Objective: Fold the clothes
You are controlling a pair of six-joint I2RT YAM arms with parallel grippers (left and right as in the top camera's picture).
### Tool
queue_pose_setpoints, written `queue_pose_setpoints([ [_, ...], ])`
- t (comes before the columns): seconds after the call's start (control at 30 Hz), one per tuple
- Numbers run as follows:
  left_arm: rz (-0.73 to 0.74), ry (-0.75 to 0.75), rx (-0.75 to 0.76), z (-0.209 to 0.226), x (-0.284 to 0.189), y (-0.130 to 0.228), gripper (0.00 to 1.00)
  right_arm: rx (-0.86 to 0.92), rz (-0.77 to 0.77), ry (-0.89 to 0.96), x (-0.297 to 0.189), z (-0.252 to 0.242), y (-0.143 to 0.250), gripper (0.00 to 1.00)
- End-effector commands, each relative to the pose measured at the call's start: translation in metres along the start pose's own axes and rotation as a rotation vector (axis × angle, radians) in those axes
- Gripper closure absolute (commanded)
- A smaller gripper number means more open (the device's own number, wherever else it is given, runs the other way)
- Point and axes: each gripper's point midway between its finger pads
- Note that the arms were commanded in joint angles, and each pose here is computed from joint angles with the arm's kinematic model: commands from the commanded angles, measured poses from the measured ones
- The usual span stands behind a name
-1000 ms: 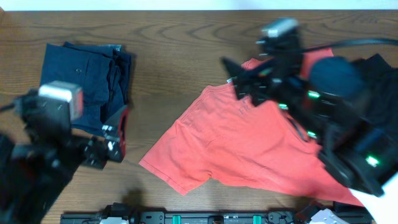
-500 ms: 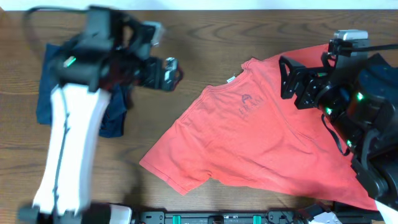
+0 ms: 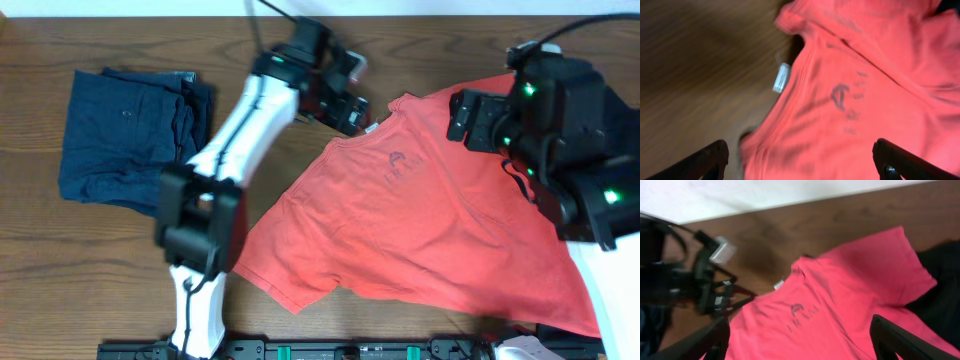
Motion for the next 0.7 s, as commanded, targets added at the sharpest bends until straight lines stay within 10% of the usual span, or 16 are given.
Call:
queue_pose_setpoints([
  [0.0, 0.004, -0.04, 0.083, 0.0, 0.031, 0.0, 0.07, 0.015, 0.04, 0.024, 0.013, -0.004, 0.005, 0.12],
  [0.37, -0.048, -0.171, 0.166, 0.021, 0.102, -0.006, 0.09, 0.002, 0.137, 0.051, 0.034, -0.006, 0.022, 0.12],
  [0.53, -0.024, -0.163, 0.16, 0.027, 0.121, 0.005, 0.36, 0.002, 0.141, 0.054, 0.034, -0.007, 0.023, 0.12],
  [0.67, 0.002, -0.163, 0.148, 0.03, 0.128, 0.013, 0.76, 0.001, 0.14, 0.061, 0.034, -0.008, 0.023, 0.12],
])
Point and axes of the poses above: each gripper's point midway between its finger pads, its own x axis out along the fingers, its own z axis along the line the jaws close on, y = z × x, and after that the axes turned 6 degrees about -x, right-handed
